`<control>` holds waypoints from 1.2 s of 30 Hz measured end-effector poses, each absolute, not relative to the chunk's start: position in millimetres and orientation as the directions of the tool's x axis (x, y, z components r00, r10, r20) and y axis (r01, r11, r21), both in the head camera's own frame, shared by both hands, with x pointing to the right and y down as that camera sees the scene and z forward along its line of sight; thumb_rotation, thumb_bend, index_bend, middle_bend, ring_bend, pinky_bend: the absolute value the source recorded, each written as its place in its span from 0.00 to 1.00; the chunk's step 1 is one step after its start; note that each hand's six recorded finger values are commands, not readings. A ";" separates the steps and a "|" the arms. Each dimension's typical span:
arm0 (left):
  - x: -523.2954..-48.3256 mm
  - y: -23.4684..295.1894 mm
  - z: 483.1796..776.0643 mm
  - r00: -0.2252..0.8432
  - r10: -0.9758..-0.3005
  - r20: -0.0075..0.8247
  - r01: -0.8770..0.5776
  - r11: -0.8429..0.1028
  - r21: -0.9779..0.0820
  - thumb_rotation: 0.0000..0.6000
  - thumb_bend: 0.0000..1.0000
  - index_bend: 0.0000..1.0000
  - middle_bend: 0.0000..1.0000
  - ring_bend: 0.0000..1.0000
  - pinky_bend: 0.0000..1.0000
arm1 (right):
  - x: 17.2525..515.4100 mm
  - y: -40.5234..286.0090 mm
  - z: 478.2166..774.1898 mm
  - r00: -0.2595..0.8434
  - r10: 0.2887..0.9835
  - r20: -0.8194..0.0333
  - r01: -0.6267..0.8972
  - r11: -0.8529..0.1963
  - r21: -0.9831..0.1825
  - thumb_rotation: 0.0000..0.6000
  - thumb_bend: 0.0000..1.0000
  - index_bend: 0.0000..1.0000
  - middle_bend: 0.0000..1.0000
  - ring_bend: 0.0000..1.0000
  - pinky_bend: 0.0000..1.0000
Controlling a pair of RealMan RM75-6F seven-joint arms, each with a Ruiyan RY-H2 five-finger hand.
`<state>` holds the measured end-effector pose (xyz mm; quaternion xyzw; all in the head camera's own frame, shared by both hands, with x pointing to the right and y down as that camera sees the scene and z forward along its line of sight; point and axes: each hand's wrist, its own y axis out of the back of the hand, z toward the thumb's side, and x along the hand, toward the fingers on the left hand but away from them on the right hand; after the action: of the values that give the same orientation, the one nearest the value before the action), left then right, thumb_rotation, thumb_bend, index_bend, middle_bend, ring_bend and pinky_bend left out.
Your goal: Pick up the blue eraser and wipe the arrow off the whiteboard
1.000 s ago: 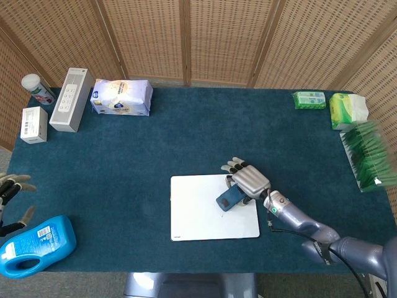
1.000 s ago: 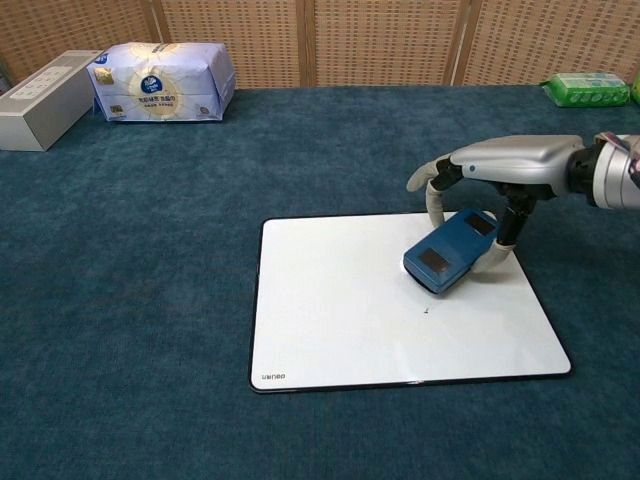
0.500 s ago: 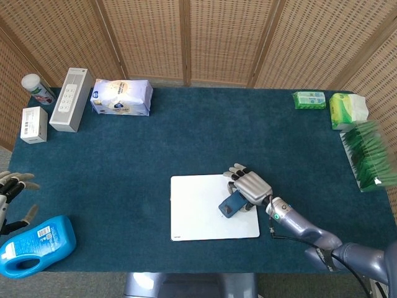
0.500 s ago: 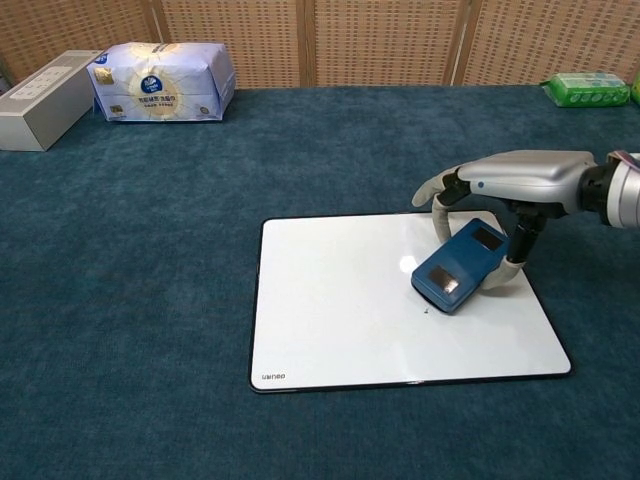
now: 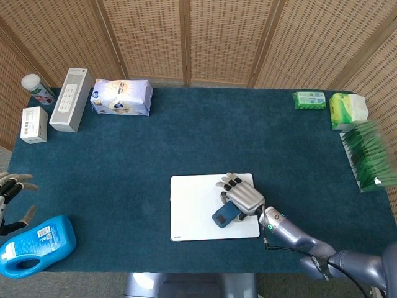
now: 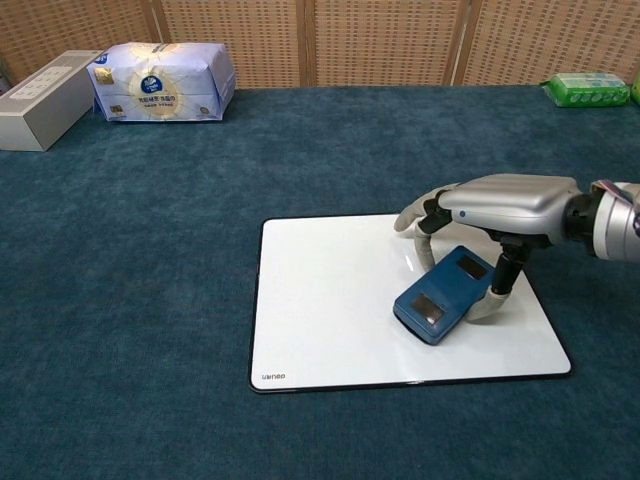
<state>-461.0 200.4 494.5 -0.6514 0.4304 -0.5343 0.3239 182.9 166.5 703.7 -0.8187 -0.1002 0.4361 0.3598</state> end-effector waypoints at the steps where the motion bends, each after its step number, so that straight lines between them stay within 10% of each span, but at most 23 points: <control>1: -461.4 200.5 494.3 0.058 -0.907 0.417 -0.214 -0.420 -0.882 1.00 0.43 0.36 0.27 0.21 0.14 | 182.2 167.3 703.6 0.601 0.476 -0.642 -0.151 -0.721 -0.676 1.00 0.07 0.61 0.16 0.00 0.00; 36: -465.0 202.9 490.7 0.053 -0.911 0.409 -0.217 -0.410 -0.886 1.00 0.43 0.36 0.27 0.21 0.14 | 174.5 162.3 708.8 0.595 0.458 -0.661 -0.189 -0.719 -0.669 1.00 0.07 0.61 0.16 0.00 0.00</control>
<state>-465.0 202.9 490.7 -0.6486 0.4349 -0.5333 0.3252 174.5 162.3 708.8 -0.8147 -0.0826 0.4426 0.3655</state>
